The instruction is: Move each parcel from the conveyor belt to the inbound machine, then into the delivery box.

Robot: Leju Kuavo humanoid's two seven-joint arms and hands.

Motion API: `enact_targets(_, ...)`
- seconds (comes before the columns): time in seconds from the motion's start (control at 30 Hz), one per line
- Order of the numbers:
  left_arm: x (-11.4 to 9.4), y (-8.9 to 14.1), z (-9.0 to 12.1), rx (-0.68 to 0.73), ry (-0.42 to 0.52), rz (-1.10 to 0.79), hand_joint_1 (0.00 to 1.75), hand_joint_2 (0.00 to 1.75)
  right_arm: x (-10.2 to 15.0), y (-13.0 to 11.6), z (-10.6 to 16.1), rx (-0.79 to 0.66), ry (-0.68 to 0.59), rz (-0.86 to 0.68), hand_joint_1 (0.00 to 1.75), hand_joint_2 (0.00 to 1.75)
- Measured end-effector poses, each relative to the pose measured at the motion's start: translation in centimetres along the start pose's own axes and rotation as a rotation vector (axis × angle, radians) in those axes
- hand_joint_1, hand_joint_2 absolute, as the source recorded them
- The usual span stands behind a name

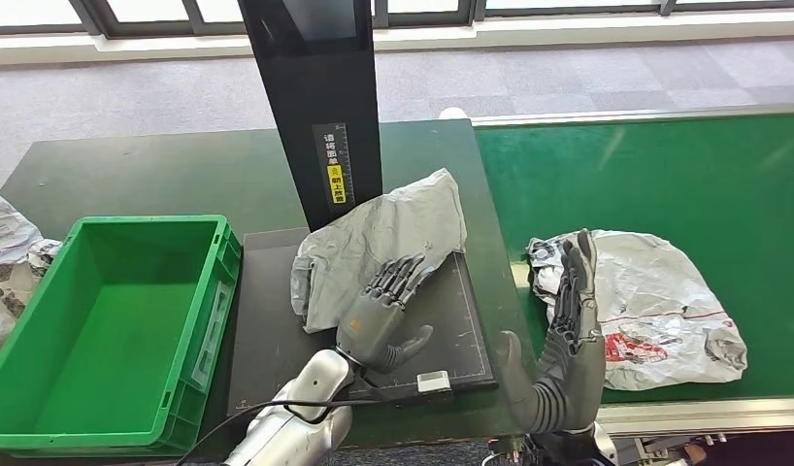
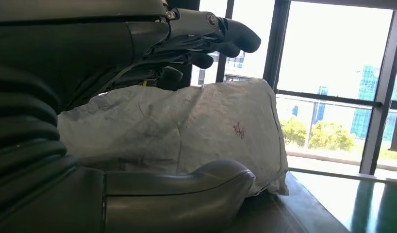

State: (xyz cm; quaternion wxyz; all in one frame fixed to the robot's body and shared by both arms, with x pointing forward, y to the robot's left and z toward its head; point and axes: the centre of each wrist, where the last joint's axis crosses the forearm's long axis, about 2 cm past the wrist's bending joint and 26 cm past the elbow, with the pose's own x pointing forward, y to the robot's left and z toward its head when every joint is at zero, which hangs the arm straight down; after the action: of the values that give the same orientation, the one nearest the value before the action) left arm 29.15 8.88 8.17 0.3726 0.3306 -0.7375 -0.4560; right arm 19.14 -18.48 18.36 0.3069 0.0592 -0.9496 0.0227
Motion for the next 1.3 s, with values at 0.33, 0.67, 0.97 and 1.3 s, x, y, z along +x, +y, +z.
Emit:
enact_targets(0.33,-0.1,0.6,-1.1,0.05,0.136,-0.142,0.0,1.75,0.1,0.0,0.4,0.023,0.009,0.004,0.0,1.75)
enact_targets(0.67,-0.5,2.3,-2.0,0.143,0.203,-0.189,0.0,1.75,0.1,0.0,0.5,0.024,0.012,0.004,0.0,1.75)
enact_targets(0.97,-1.9,4.3,-4.2,0.266,0.278,-0.334,0.0,1.75,-0.3,0.1,0.3,0.05,0.016,-0.018,0.0,1.75)
enact_targets(1.3,-3.8,1.4,-3.7,-0.063,0.093,-0.281,0.0,1.75,-0.6,0.4,0.2,0.08,0.019,-0.047,0.0,1.75)
